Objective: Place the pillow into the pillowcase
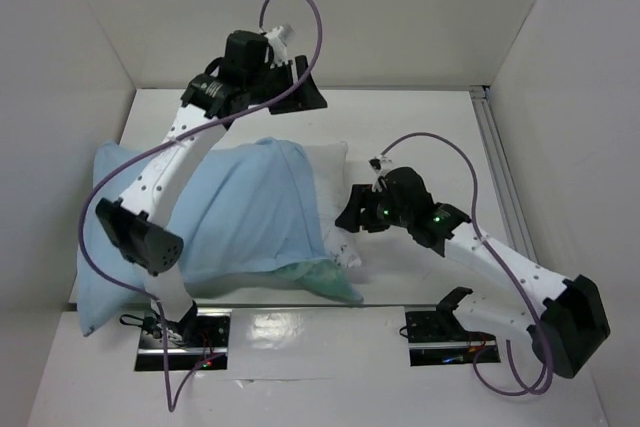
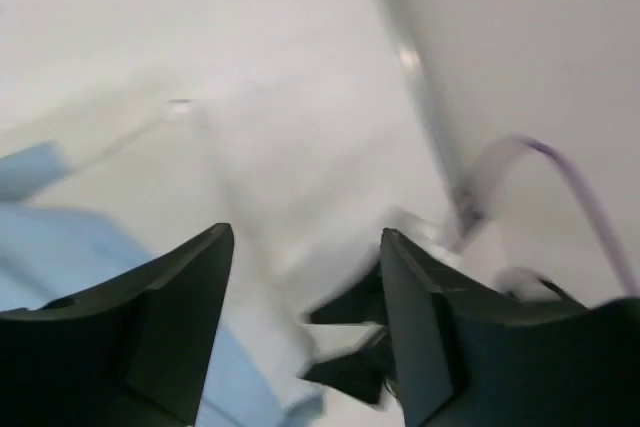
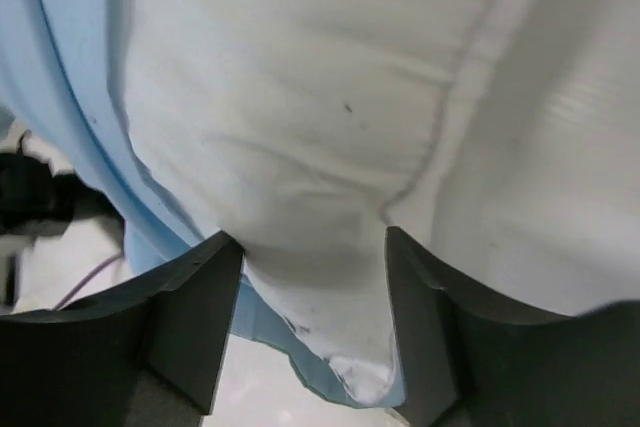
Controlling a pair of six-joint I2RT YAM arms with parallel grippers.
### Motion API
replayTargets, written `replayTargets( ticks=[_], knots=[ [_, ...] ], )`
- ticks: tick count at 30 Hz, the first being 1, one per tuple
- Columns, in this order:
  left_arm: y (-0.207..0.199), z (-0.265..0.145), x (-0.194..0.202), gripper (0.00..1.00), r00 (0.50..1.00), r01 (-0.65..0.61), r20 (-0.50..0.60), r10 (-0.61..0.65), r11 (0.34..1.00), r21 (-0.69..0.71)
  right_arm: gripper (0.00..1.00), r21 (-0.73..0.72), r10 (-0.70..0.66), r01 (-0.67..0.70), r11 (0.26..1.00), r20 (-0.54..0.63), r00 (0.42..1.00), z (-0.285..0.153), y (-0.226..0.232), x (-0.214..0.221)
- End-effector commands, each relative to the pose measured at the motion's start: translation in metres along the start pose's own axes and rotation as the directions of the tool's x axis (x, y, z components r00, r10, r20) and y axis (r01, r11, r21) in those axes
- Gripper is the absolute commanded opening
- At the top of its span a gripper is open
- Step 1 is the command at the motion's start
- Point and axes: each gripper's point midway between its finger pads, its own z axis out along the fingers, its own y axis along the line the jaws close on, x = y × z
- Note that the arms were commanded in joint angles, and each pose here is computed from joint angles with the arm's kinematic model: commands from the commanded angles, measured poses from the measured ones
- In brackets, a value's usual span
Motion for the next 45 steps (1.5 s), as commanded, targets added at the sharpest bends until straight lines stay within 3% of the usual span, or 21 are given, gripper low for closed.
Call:
replayTargets(
  ticks=[1, 2, 4, 8, 13, 19, 21, 22, 24, 25, 33, 37, 41, 45],
  knots=[
    [0.09, 0.016, 0.008, 0.76, 0.998, -0.037, -0.057, 0.015, 0.909, -0.415, 0.7, 0.257, -0.049, 0.006, 0.966, 0.16, 0.986, -0.038, -0.029, -0.034],
    [0.102, 0.016, 0.006, 0.76, 0.998, -0.039, -0.058, 0.013, 0.881, -0.471, 0.72, 0.272, -0.051, -0.015, 0.962, 0.232, 0.971, -0.049, -0.029, -0.049],
    [0.136, 0.025, 0.008, 0.76, 0.997, -0.061, -0.075, 0.02, 0.803, -0.593, 0.74, 0.28, -0.038, -0.038, 0.959, 0.26, 0.965, -0.054, -0.032, -0.054],
    [0.162, 0.047, 0.023, 0.79, 0.99, -0.086, -0.141, -0.006, 0.769, -0.633, 0.77, 0.238, 0.026, -0.086, 0.967, 0.246, 0.969, -0.047, -0.038, -0.071],
    [0.192, 0.064, 0.046, 0.77, 0.975, -0.115, -0.218, -0.052, 0.718, -0.686, 0.78, 0.052, 0.132, -0.147, 0.988, 0.22, 0.966, -0.015, -0.031, -0.07],
    [0.178, 0.061, 0.048, 0.11, 0.976, -0.089, -0.209, -0.062, 0.763, -0.64, 0.78, -0.146, 0.229, -0.211, 0.966, 0.117, 0.966, 0.032, -0.017, -0.072],
    [0.166, 0.06, 0.045, 0.03, 0.978, -0.077, -0.201, -0.058, 0.792, -0.606, 0.77, -0.187, 0.22, -0.201, 0.962, 0.089, 0.971, 0.045, -0.008, -0.071],
    [0.16, 0.057, 0.042, 0.0, 0.979, -0.073, -0.195, -0.055, 0.802, -0.593, 0.6, -0.221, 0.219, -0.199, 0.955, 0.069, 0.973, 0.054, -0.004, -0.075],
    [0.152, 0.053, 0.039, 0.0, 0.98, -0.077, -0.193, -0.042, 0.819, -0.569, 0.16, -0.252, 0.208, -0.192, 0.949, 0.039, 0.977, 0.064, 0.006, -0.071],
    [0.149, 0.045, 0.031, 0.0, 0.985, -0.069, -0.171, -0.036, 0.821, -0.567, 0.0, -0.22, 0.223, -0.211, 0.953, 0.033, 0.974, 0.069, -0.002, -0.068],
    [0.121, 0.011, -0.009, 0.0, 0.998, -0.003, -0.062, -0.028, 0.891, -0.454, 0.0, -0.078, 0.257, -0.254, 0.964, 0.035, 0.966, 0.063, -0.037, -0.029],
    [0.091, 0.015, -0.012, 0.0, 0.996, -0.003, -0.083, -0.022, 0.956, -0.293, 0.0, -0.051, 0.225, -0.224, 0.973, 0.021, 0.974, 0.059, -0.038, -0.017],
    [0.035, 0.031, -0.001, 0.0, 0.993, -0.023, -0.113, 0.016, 0.998, -0.057, 0.0, -0.125, 0.157, -0.143, 0.982, 0.109, 0.982, 0.044, -0.006, -0.06],
    [-0.047, 0.049, 0.018, 0.0, 0.985, -0.033, -0.157, 0.069, 0.975, 0.221, 0.0, -0.193, 0.036, 0.004, 0.981, 0.207, 0.978, 0.019, 0.048, -0.124]
  ],
)
